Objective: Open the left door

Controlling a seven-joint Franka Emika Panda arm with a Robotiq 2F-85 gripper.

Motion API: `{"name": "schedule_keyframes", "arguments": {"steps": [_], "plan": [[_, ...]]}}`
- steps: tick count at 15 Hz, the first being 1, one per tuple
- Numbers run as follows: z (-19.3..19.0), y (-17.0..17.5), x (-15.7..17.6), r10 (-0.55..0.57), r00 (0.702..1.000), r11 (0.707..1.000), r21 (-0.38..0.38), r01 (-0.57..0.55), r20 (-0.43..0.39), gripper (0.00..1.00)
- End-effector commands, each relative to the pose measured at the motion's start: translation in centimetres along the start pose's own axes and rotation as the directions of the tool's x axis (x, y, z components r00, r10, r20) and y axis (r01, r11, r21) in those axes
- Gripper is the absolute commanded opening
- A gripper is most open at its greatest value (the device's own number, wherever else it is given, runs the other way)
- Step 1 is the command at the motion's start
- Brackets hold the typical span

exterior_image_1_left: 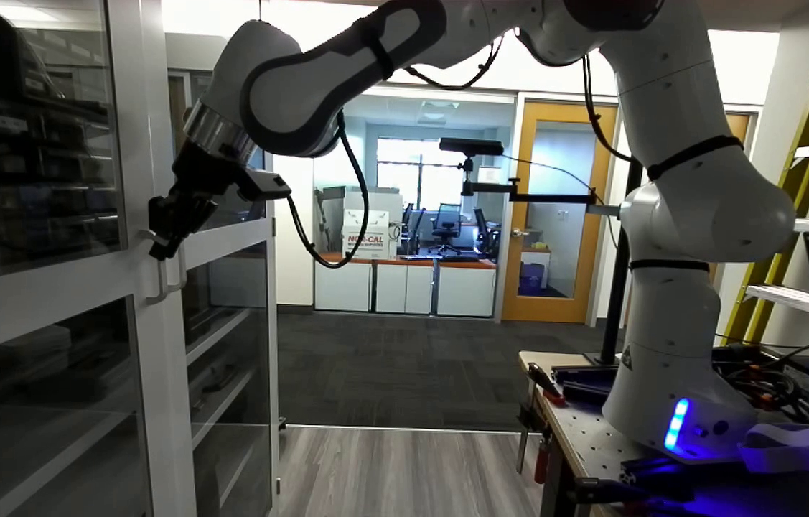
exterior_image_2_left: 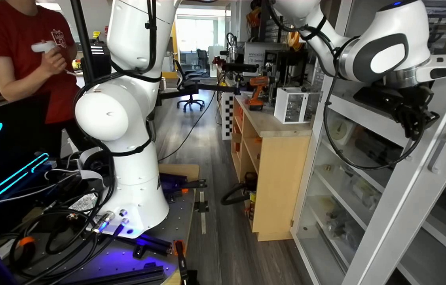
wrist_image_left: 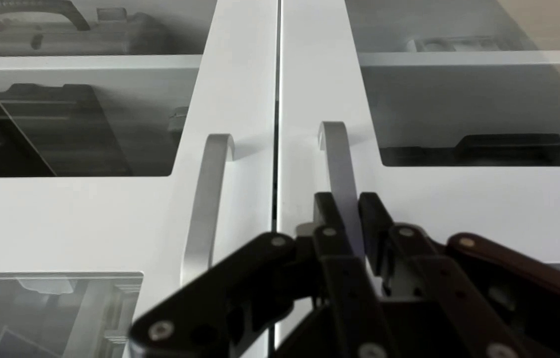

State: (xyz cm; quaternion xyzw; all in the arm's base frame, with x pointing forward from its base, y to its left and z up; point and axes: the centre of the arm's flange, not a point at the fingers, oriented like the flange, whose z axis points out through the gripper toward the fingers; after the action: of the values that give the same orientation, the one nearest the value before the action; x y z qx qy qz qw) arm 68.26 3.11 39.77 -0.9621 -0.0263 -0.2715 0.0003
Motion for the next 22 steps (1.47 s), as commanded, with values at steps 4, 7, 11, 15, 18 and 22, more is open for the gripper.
{"name": "schedule_keyframes", "arguments": {"steps": [4,7,11,15,18,22], "plan": [[-3.8,-0.4,-2.8,-0.017,0.999,1.0,-0.013,0.017,0.028,0.04],[-5.2,-0.7,-4.0,-0.001,1.0,0.999,-0.044,0.002,0.027,0.04],[-7.0,-1.7,-6.1,0.054,0.998,0.994,-0.095,-0.053,0.008,0.04],[-8.9,-2.7,-9.2,0.134,0.991,0.981,-0.14,-0.137,-0.032,0.04],[-10.7,-4.1,-11.9,0.168,0.983,0.969,-0.17,-0.178,-0.072,0.04],[-12.5,-6.0,-14.9,0.193,0.976,0.958,-0.196,-0.21,-0.103,0.04]]}}
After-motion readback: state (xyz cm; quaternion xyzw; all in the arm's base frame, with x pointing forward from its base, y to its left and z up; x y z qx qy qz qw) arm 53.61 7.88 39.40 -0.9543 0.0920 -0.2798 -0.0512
